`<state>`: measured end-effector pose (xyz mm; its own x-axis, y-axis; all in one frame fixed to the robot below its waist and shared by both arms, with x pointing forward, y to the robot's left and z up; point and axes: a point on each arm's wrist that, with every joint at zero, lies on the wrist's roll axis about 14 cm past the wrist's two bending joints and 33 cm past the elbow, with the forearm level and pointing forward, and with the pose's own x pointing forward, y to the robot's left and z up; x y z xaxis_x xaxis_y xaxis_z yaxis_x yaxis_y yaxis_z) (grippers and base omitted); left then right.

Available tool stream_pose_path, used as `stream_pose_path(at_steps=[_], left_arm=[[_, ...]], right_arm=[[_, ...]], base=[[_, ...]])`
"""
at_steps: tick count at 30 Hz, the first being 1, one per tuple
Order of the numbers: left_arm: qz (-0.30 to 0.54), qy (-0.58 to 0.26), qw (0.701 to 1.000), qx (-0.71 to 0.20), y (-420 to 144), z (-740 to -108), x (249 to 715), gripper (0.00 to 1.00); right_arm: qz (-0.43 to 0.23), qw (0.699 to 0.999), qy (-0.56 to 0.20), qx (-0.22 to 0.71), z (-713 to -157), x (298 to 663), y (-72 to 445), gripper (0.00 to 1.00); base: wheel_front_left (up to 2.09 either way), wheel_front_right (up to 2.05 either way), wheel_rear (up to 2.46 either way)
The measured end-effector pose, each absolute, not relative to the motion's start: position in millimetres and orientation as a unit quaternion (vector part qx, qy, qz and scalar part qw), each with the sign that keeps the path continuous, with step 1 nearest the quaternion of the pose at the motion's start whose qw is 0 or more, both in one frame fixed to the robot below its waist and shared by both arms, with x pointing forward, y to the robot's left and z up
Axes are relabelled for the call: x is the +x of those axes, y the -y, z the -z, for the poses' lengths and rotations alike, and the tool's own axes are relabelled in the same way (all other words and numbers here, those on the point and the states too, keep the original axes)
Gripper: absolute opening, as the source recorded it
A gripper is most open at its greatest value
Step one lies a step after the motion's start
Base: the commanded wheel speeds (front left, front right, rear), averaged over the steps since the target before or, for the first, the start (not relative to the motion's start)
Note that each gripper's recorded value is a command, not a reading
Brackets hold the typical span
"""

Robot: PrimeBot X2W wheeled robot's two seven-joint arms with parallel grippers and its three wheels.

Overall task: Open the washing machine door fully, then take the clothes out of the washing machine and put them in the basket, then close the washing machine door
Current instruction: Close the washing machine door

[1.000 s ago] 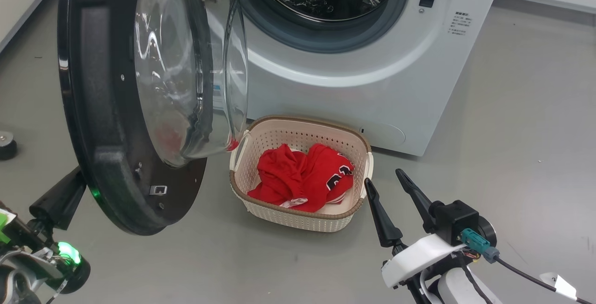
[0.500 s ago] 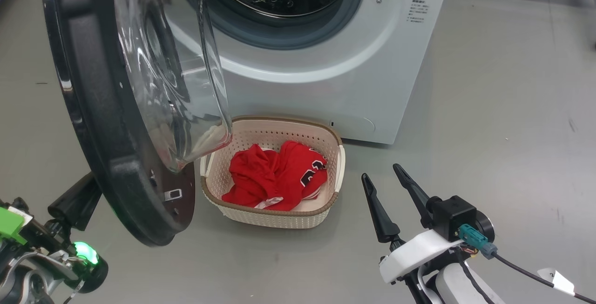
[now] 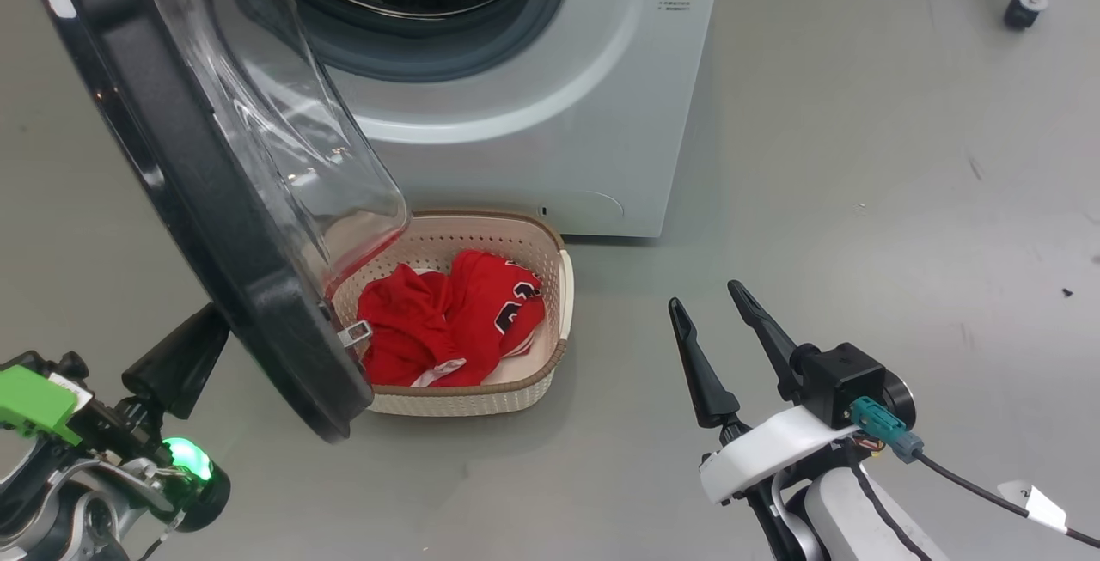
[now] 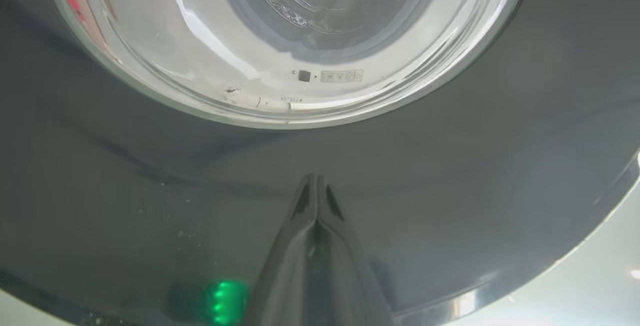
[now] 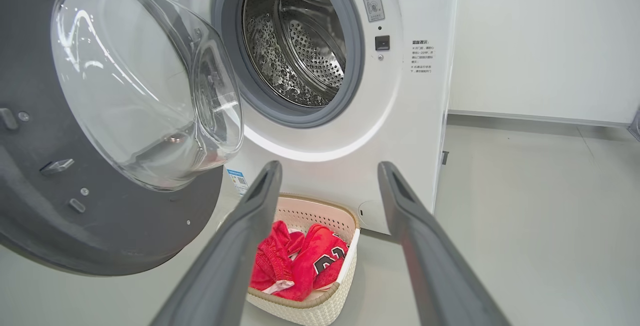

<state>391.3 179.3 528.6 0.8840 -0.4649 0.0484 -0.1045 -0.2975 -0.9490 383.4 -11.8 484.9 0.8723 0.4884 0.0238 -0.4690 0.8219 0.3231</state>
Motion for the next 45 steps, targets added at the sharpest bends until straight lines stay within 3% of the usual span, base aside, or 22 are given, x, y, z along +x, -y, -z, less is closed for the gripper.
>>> stream_pose_path(at_steps=[23,34,45], left_arm=[[0.195,-0.273,0.515,-0.789,-89.3,-502.9,432.5,0.00],[0.177,-0.263,0.484,-0.815,-65.5,-498.6,467.7,0.00],[0.165,-0.254,0.473,-0.827,-44.6,-497.4,499.8,0.00]], right_arm=[[-0.134,0.978,-0.020,0.157,-482.0,386.6,87.2,1.00],[-0.089,0.984,-0.019,0.150,-480.0,383.9,115.6,1.00],[-0.055,0.987,-0.021,0.148,-477.2,381.0,137.0,1.00]], base=[[0.00,0.00,0.00],[0.00,0.00,0.00],[0.00,0.00,0.00]])
